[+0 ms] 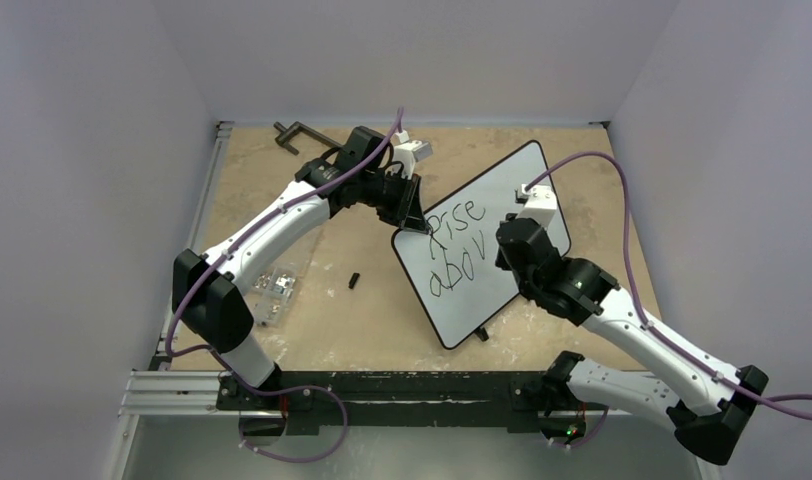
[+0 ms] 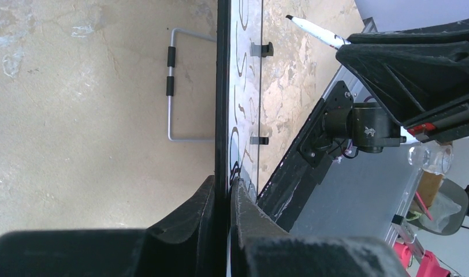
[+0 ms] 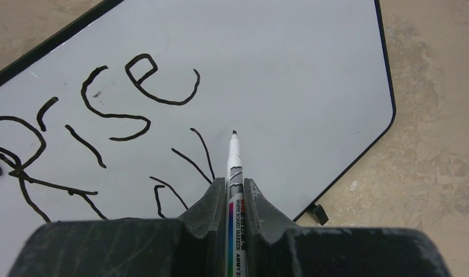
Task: Write a sentence on the whiteboard
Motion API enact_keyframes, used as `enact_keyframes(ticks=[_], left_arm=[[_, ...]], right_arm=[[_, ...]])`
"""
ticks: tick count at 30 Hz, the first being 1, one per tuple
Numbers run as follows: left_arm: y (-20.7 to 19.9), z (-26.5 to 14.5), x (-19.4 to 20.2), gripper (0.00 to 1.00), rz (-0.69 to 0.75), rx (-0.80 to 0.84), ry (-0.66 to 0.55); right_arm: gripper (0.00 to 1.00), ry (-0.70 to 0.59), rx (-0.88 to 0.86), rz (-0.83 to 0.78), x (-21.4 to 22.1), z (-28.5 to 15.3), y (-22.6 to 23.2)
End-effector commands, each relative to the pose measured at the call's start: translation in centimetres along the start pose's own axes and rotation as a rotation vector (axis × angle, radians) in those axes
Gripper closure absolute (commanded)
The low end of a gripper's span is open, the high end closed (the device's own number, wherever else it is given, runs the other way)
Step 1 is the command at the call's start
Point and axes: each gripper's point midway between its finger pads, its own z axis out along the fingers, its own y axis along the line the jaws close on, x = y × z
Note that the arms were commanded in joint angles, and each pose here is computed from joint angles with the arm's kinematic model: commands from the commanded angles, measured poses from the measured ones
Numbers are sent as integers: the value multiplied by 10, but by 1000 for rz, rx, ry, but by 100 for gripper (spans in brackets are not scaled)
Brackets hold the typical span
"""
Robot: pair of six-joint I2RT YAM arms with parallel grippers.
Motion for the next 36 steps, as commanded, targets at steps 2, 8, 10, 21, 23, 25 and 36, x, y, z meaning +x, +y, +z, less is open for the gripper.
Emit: enact_keyframes(ticks=[2, 8, 10, 21, 23, 25, 36], left_arm=[[4, -21, -23, 100, 111, -84, -105], [5, -20, -22, 100, 109, -88, -102], [5, -20, -23, 100, 109, -89, -102], [7, -20, -22, 100, 112, -97, -100], [7, -19, -22, 100, 112, -96, -99], [7, -19, -22, 100, 112, -96, -100], [8, -18, -21, 100, 111, -96, -95]], right_arm=[[100, -13, -48, 42, -5, 4, 6], [100, -2, -79, 46, 0, 9, 13], [100, 2, -89, 47, 1, 11, 15], [100, 35, -76, 32, 16, 22, 14], [100, 40, -70, 30, 19, 23, 12], [100, 42, -64, 31, 20, 25, 10], [100, 24, -21, 12, 11, 34, 1]])
